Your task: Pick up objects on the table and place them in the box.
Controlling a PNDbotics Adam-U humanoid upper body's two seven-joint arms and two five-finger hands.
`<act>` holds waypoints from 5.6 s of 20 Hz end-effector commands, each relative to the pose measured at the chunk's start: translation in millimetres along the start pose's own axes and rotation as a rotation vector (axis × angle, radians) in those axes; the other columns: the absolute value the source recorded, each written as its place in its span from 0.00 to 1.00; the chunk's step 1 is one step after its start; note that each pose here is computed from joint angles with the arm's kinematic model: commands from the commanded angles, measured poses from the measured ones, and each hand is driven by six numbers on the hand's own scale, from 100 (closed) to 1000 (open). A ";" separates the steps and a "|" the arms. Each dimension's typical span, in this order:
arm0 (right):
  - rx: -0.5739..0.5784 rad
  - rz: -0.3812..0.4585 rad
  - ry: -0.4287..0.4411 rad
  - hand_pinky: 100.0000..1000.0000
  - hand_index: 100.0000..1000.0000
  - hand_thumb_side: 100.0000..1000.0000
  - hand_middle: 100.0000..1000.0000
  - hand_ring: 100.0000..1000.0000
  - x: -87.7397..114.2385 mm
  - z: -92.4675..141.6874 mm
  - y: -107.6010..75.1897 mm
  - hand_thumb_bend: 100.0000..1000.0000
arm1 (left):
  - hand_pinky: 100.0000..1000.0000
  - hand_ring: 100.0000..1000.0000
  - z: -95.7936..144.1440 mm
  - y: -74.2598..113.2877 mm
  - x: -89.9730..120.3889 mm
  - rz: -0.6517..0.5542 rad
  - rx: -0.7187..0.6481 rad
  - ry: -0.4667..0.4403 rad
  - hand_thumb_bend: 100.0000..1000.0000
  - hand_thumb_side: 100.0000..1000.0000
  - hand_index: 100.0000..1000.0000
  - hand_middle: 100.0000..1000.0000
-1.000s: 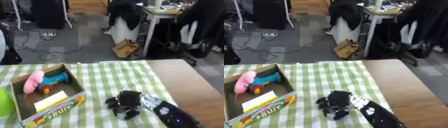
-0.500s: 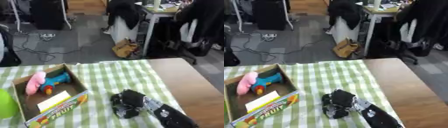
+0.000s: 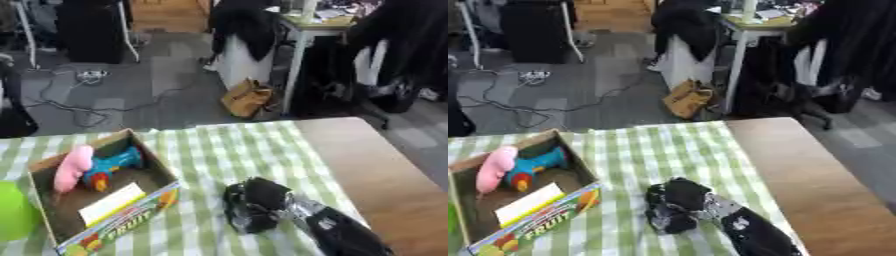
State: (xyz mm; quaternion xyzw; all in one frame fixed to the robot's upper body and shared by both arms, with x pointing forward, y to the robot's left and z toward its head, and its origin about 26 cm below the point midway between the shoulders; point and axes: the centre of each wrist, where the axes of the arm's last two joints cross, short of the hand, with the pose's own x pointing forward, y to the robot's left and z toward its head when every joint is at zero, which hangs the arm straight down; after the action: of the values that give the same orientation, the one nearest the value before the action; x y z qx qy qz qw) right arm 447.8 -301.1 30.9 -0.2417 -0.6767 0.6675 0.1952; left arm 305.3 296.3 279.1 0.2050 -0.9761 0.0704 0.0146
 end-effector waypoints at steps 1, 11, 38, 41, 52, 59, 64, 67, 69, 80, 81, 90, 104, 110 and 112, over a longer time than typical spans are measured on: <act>0.045 -0.073 -0.064 0.00 0.08 0.91 0.00 0.00 -2.3 11.9 8.7 0.00 | 0.88 0.90 -8.3 1.7 3.1 0.001 0.005 -0.036 0.11 1.00 0.87 0.86; 0.083 -0.060 -0.120 0.00 0.08 0.93 0.00 0.00 -17.8 -14.4 -63.3 0.00 | 0.88 0.90 -7.7 2.2 3.1 -0.002 -0.011 -0.032 0.11 1.00 0.87 0.86; 0.182 -0.054 -0.206 0.00 0.07 0.92 0.00 0.00 36.0 -118.7 -273.5 0.00 | 0.88 0.90 -7.2 1.0 3.4 0.005 -0.026 -0.038 0.12 1.00 0.87 0.86; 0.138 -0.048 -0.221 0.00 0.07 0.92 0.00 0.00 45.4 -136.4 -281.8 0.00 | 0.88 0.90 -7.1 -1.0 3.7 0.015 -0.020 -0.036 0.11 1.00 0.87 0.86; 0.016 -0.029 -0.192 0.00 0.07 0.93 0.00 0.00 56.1 -179.6 -267.7 0.00 | 0.89 0.90 -16.0 -11.5 6.3 0.066 0.006 -0.060 0.11 1.00 0.87 0.86; -0.107 0.085 -0.141 0.00 0.07 0.91 0.00 0.00 82.6 -209.0 -245.9 0.00 | 0.89 0.90 -17.1 -18.2 7.8 0.103 0.021 -0.059 0.11 1.00 0.87 0.86; -0.136 0.178 -0.087 0.00 0.06 0.90 0.00 0.00 92.0 -219.8 -205.5 0.00 | 0.89 0.90 -18.3 -21.0 8.4 0.120 0.033 -0.061 0.11 1.00 0.87 0.86; -0.152 0.225 -0.082 0.00 0.06 0.89 0.00 0.00 96.2 -222.9 -184.4 0.00 | 0.89 0.90 -19.4 -22.4 8.8 0.128 0.040 -0.063 0.11 1.00 0.87 0.86; -0.164 0.237 -0.079 0.00 0.06 0.89 0.00 0.00 96.9 -223.2 -172.7 0.00 | 0.89 0.90 -19.7 -22.9 9.0 0.131 0.043 -0.064 0.11 1.00 0.87 0.86; -0.222 0.362 -0.128 0.00 0.05 0.87 0.00 0.00 94.9 -220.5 -155.5 0.00 | 0.89 0.90 -16.5 -19.3 7.7 0.116 0.046 -0.051 0.11 1.00 0.87 0.86; -0.239 0.382 -0.134 0.00 0.05 0.87 0.00 0.00 95.5 -220.7 -155.8 0.00 | 0.89 0.90 -15.6 -18.3 7.4 0.112 0.045 -0.048 0.11 1.00 0.87 0.86; -0.419 0.414 -0.038 0.00 0.05 0.83 0.00 0.00 90.9 -216.5 -147.0 0.00 | 0.88 0.90 -12.5 -15.2 6.3 0.096 0.044 -0.037 0.11 1.00 0.87 0.86; -0.559 0.496 0.142 0.00 0.05 0.83 0.00 0.00 77.0 -205.2 -120.6 0.00 | 0.88 0.90 -20.2 -23.7 8.9 0.141 0.062 -0.063 0.11 1.00 0.87 0.86; -0.557 0.512 0.201 0.00 0.05 0.85 0.00 0.00 66.4 -199.7 -121.7 0.00 | 0.88 0.90 -28.9 -30.1 11.6 0.174 0.081 -0.093 0.11 1.00 0.87 0.86; -0.562 0.516 0.215 0.00 0.06 0.86 0.00 0.00 64.1 -199.4 -125.0 0.00 | 0.88 0.90 -31.2 -32.3 12.5 0.185 0.085 -0.100 0.11 1.00 0.87 0.86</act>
State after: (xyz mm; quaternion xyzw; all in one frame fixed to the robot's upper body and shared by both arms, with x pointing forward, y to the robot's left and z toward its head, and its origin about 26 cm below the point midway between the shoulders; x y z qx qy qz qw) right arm 501.2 -98.6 145.8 -0.5051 -0.7289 0.4614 0.0257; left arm 310.7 267.0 306.6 0.1237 -0.9863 0.1050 -0.0308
